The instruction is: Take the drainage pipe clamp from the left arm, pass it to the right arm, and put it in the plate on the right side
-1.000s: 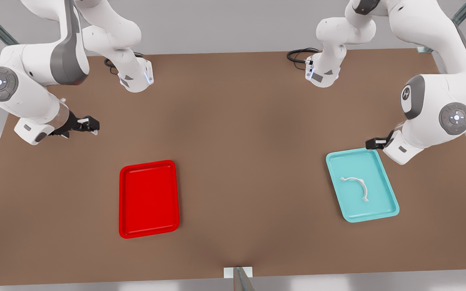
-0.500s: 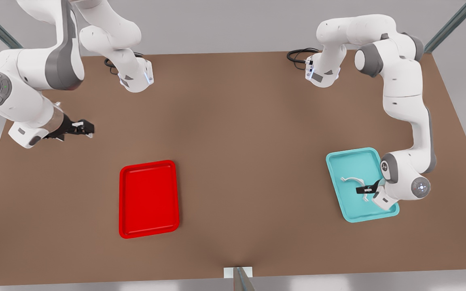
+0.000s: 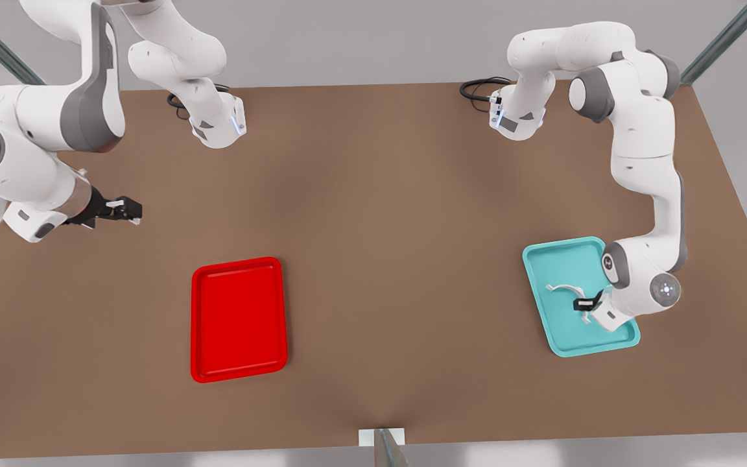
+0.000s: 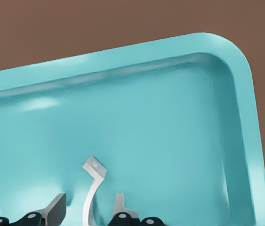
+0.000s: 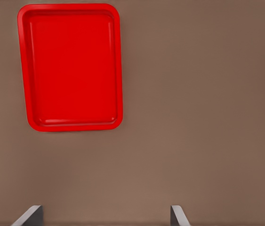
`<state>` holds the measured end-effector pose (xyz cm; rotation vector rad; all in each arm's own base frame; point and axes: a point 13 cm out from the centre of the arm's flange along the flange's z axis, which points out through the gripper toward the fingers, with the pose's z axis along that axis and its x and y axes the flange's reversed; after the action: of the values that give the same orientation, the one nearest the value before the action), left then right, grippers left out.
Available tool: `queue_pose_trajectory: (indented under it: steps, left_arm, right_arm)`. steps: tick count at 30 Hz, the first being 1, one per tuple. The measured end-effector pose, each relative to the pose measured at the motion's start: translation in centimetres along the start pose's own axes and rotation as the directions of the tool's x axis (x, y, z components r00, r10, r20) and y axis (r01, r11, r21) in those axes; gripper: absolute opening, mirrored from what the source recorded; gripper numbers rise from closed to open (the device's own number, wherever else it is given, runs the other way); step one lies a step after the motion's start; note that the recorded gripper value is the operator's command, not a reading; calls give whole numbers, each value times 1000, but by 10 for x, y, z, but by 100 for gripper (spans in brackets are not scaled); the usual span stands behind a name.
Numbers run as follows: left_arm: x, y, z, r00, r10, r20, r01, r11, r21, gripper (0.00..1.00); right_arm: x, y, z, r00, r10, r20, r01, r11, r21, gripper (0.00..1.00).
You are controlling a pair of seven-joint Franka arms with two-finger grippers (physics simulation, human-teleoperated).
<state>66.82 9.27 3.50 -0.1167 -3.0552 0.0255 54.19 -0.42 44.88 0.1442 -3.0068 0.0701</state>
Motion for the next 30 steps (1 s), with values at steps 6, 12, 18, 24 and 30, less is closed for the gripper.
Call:
queue_pose_trajectory:
  steps: [6, 12, 18, 24, 30]
  left_arm:
    - [-14, 4, -11, 997, 30, 71, -28, 999, -18, 40]
    - [-19, 6, -13, 994, 55, 93, -52, 998, -26, 40]
    - [-20, 6, -12, 992, 73, 99, -70, 997, -31, 29]
    - [-19, 3, -3, 992, 88, 90, -86, 996, -31, 29]
    - [-20, 4, -3, 991, 95, 91, -92, 995, -38, 21]
  right_arm:
    - [-1, 13, 1, 1000, -26, -2, 26, 1000, 2, 100]
    - [-2, 19, 3, 999, -39, -4, 39, 999, 3, 100]
    - [-2, 13, 4, 1000, -29, -4, 29, 1000, 1, 100]
    - [-1, 5, 4, 1000, -16, -3, 16, 1000, -2, 100]
    - [-2, 6, 4, 1000, -18, -3, 18, 1000, -5, 100]
